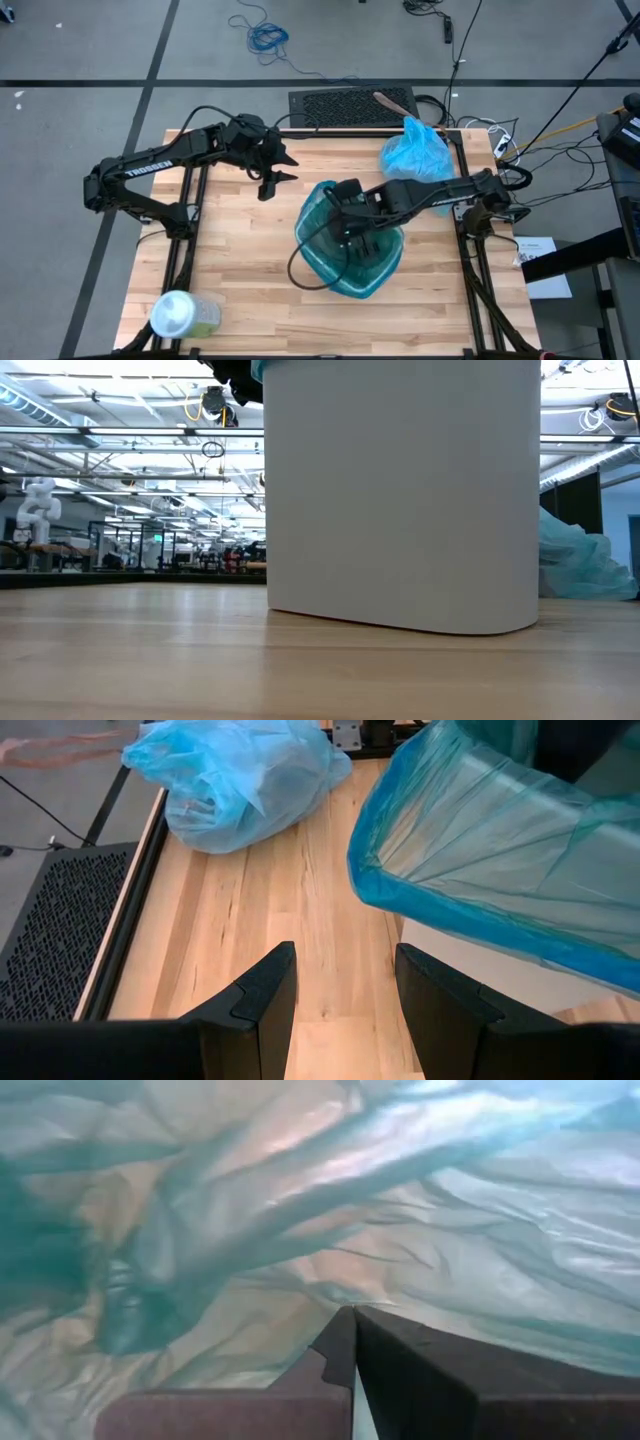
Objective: Place trash/remove bag and relplace
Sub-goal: Insert the blue trash bag into the trash bin, then return to Home Position
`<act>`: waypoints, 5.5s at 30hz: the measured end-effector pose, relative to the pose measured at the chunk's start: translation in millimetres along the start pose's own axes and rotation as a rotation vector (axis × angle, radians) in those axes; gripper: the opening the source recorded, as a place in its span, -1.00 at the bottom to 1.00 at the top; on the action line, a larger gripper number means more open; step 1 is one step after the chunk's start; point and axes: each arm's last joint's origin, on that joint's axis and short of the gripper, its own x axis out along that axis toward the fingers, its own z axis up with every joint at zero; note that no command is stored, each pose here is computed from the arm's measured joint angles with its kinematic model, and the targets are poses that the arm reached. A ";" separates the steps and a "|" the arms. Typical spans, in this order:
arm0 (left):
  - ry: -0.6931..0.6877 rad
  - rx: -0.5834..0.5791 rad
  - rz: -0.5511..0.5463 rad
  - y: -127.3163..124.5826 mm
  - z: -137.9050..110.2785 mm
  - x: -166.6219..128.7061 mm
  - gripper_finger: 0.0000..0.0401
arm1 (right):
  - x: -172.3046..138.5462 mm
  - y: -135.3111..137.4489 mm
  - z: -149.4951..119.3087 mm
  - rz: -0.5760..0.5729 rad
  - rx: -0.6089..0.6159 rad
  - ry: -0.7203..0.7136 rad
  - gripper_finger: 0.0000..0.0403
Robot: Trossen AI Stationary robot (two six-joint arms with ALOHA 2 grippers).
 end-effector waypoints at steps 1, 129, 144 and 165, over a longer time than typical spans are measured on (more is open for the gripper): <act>0.000 0.000 0.000 0.0 0.0 0.1 -0.17 | -2.9 1.1 -0.5 0.006 -0.006 -0.008 -1.00; -0.286 -0.044 0.018 -37.4 -63.3 -91.8 -1.00 | -13.4 38.7 -208.5 -0.287 0.382 -0.726 -1.00; -0.604 -0.152 0.087 -66.7 -209.2 -39.5 -1.00 | 29.6 45.2 -261.9 -0.228 0.443 -1.026 -1.00; -0.565 -0.095 0.252 -68.2 -246.0 -6.8 -1.00 | 95.9 57.4 -305.9 -0.432 0.635 -0.950 -1.00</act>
